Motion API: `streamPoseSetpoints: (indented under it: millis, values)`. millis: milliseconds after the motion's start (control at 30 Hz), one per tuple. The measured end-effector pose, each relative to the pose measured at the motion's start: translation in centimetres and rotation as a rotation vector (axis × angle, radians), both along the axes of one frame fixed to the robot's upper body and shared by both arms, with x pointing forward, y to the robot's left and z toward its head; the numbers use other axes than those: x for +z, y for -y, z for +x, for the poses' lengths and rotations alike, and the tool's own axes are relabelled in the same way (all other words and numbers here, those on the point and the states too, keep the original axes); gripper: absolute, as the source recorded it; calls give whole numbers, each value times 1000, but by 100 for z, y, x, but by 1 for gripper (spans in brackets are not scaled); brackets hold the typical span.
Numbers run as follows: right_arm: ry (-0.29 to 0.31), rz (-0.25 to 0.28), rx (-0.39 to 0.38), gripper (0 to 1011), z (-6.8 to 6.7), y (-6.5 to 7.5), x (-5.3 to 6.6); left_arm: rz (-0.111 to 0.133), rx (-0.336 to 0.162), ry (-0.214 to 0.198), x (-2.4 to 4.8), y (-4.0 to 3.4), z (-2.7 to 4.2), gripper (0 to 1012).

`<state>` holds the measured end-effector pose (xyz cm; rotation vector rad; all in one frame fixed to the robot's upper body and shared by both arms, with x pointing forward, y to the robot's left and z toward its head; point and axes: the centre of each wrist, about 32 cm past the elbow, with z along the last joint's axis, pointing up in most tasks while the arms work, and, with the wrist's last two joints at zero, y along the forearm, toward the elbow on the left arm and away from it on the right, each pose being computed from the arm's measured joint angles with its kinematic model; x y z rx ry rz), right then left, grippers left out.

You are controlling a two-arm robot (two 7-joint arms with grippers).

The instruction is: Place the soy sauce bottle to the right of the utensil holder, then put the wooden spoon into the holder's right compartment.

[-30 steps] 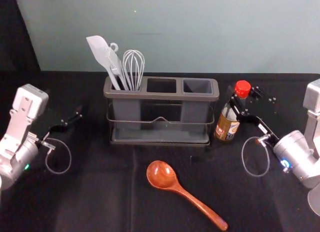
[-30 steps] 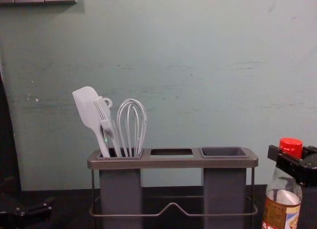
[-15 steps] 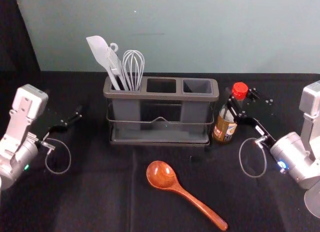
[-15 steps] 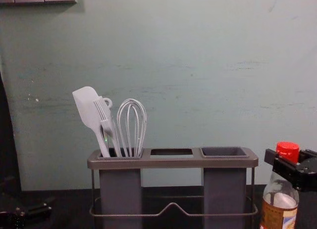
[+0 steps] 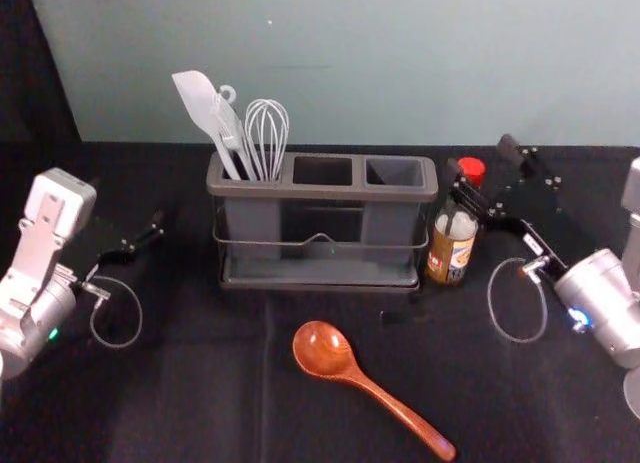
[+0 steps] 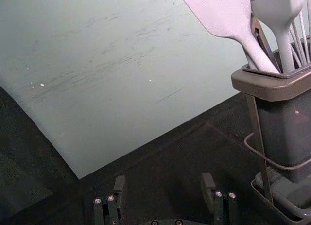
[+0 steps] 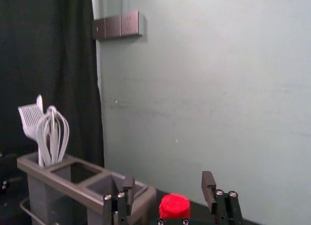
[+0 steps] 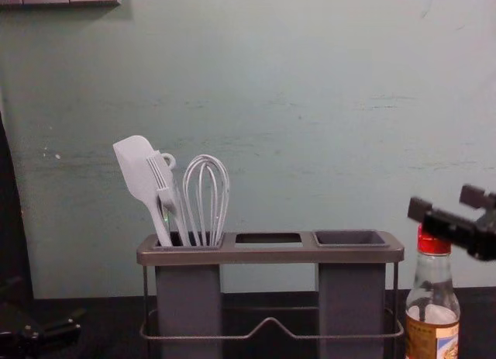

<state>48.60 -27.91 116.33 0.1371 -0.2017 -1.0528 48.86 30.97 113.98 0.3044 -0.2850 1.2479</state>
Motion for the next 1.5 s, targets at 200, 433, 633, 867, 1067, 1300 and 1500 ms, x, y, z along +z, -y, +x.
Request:
streamPoseSetpoints:
  millis: [200, 433, 633, 867, 1067, 1300, 1500]
  values:
    - [50, 3, 4, 1003, -116, -20, 176, 0, 0, 0, 0, 0, 0, 1000]
    - [70, -34, 50, 1000, -294, -138, 388, 0, 0, 0, 0, 0, 0, 1000]
    - [46, -70, 97, 1002, -471, -307, 431, 0, 0, 0, 0, 0, 0, 1000]
    - [-36, -111, 156, 1002, -726, -546, 296, 0, 0, 0, 0, 0, 0, 1000]
    - [-147, -128, 195, 1002, -883, -710, 109, 0, 0, 0, 0, 0, 0, 1000]
    - [-247, -158, 209, 1002, -923, -810, -80, 0, 0, 0, 0, 0, 0, 1000]
    - [-235, -162, 213, 1000, -899, -824, -156, 0, 0, 0, 0, 0, 0, 1000]
